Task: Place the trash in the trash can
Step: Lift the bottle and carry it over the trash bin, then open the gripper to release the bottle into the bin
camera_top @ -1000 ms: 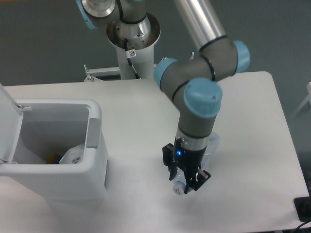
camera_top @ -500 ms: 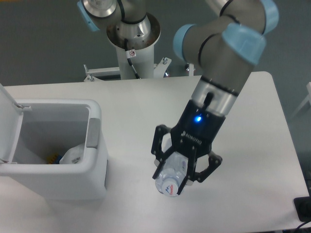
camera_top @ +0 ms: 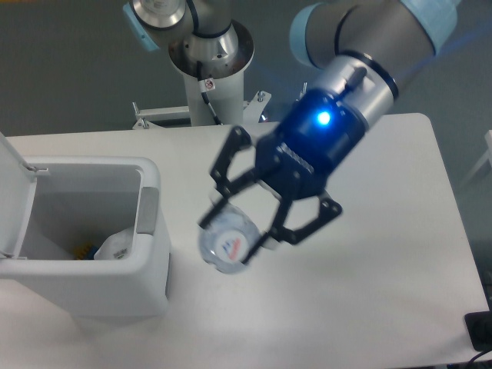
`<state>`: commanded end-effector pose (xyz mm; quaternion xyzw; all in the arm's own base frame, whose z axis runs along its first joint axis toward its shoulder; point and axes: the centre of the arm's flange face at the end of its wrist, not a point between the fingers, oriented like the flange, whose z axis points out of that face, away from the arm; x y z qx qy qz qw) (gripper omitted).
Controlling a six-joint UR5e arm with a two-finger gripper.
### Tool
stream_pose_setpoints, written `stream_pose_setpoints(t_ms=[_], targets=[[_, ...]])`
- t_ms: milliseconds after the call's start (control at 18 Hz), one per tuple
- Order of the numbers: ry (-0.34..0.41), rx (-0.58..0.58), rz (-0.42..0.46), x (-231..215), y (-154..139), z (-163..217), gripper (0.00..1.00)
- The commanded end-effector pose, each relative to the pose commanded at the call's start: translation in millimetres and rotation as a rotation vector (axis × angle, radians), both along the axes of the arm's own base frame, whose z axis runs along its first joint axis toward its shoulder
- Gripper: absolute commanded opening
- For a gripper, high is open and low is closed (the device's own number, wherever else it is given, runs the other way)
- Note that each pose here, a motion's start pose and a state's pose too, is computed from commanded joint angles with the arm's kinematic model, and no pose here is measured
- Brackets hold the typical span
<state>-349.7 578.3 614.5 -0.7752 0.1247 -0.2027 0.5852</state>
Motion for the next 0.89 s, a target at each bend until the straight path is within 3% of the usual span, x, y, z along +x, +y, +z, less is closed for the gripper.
stream_pose_setpoints(t_ms=[333, 444, 611, 889], targets=[[-0.023, 0.010, -0.142, 78, 34, -6, 0.28], [-0.022, 0.006, -0.147, 80, 35, -20, 0.30], [0.039, 0.030, -0.190, 91, 40, -59, 0.35], [0.037, 0.017, -0.205, 97, 42, -81, 0.82]])
